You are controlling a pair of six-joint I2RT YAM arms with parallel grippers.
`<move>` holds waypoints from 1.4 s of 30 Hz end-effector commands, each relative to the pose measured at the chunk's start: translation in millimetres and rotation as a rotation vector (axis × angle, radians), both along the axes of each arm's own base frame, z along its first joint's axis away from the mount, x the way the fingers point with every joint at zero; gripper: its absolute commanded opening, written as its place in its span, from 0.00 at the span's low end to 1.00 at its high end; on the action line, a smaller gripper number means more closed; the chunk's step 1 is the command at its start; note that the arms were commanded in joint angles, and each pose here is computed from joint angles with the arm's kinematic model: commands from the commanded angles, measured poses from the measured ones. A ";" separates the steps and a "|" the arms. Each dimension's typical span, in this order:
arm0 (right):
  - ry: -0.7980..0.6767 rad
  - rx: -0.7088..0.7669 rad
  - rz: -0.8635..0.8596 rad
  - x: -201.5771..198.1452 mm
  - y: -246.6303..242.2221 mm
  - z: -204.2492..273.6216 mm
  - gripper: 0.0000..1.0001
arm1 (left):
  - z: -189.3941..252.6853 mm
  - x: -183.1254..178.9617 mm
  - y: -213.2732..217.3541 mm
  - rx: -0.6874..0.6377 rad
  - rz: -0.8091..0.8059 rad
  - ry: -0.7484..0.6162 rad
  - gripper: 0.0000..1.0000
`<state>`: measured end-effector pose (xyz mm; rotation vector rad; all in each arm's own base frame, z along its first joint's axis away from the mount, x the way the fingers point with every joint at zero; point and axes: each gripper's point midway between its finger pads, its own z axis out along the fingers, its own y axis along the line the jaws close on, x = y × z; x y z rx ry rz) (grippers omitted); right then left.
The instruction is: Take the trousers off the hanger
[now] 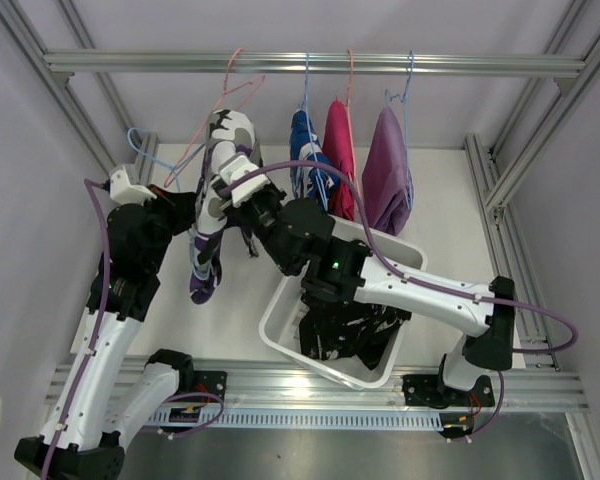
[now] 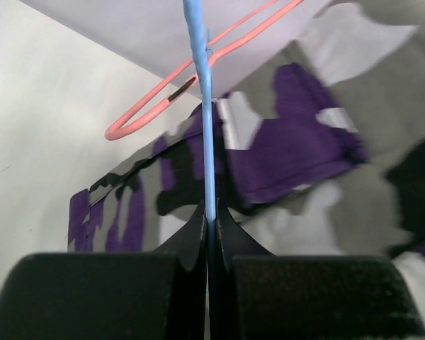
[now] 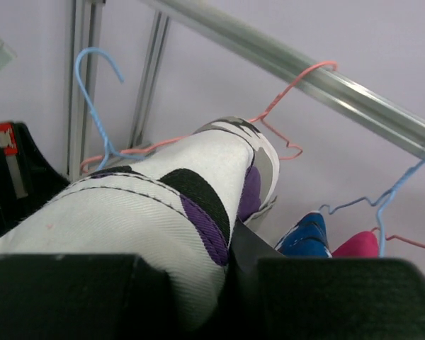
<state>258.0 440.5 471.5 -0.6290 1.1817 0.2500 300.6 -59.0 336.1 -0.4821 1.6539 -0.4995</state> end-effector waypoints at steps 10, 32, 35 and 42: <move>-0.008 0.313 -0.040 -10.5 -71.9 43.9 0.00 | 18.3 5.5 3.0 0.008 0.008 -0.050 0.01; 0.202 0.148 0.031 51.9 9.8 -100.6 0.09 | 21.7 4.7 -1.3 0.004 -0.016 -0.058 0.01; 0.267 0.134 0.089 53.5 29.2 -129.6 0.19 | 20.5 5.1 -1.6 0.006 -0.018 -0.056 0.01; 0.370 0.109 0.191 52.9 57.5 -177.8 0.37 | 21.7 4.8 0.3 0.009 -0.009 -0.060 0.01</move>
